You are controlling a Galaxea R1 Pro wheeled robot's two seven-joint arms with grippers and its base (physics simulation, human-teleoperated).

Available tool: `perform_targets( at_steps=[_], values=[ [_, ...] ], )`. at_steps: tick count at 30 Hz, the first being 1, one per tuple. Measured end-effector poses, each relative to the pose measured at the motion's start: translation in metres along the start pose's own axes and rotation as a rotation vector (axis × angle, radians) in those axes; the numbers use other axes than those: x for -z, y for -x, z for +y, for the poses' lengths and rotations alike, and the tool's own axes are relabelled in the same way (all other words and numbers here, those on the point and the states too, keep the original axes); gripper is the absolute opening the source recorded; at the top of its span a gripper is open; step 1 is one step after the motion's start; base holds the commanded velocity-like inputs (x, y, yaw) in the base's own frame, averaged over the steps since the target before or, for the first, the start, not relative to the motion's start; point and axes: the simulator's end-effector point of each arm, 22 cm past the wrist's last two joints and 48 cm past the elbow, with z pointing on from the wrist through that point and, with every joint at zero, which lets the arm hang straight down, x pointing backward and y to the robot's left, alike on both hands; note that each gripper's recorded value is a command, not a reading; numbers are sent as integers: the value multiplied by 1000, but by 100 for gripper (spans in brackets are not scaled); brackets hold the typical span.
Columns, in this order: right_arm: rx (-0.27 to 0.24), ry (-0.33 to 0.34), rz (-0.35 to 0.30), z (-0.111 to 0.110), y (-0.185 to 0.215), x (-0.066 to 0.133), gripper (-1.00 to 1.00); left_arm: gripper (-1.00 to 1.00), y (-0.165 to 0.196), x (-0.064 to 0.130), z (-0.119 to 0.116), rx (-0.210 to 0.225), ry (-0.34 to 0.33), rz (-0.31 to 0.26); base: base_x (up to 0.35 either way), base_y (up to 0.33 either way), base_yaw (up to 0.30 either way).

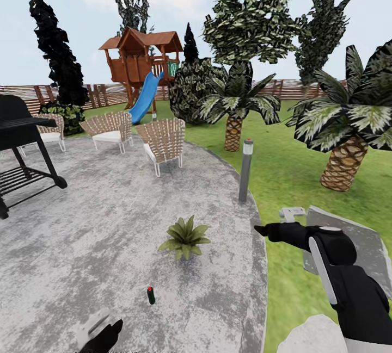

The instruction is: Pick up the pesticide atomizer in the garden and spray insectifuge to fully cover both potted plants in the garden.

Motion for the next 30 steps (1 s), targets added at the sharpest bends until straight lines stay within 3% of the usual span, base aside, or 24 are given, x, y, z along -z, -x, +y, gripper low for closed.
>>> perform_targets(
  at_steps=[7, 12, 18, 30],
  values=[
    [0, 0, 0, 0, 0, 0, 100, 100, 23, 15, -7, 4, -20, -85, 0, -347, 296],
    [1, -1, 0, 0, 0, 0, 100, 100, 29, 18, -6, 9, -21, -112, 19, -346, 296],
    [38, 20, 15, 16, -3, -4, 100, 100, 29, 18, -5, 8, -22, -115, 215, -270, 296],
    [43, 21, 16, 17, -4, -4, 100, 100, 17, 16, -20, -32, -46, -93, 271, -226, 296]
  ],
)
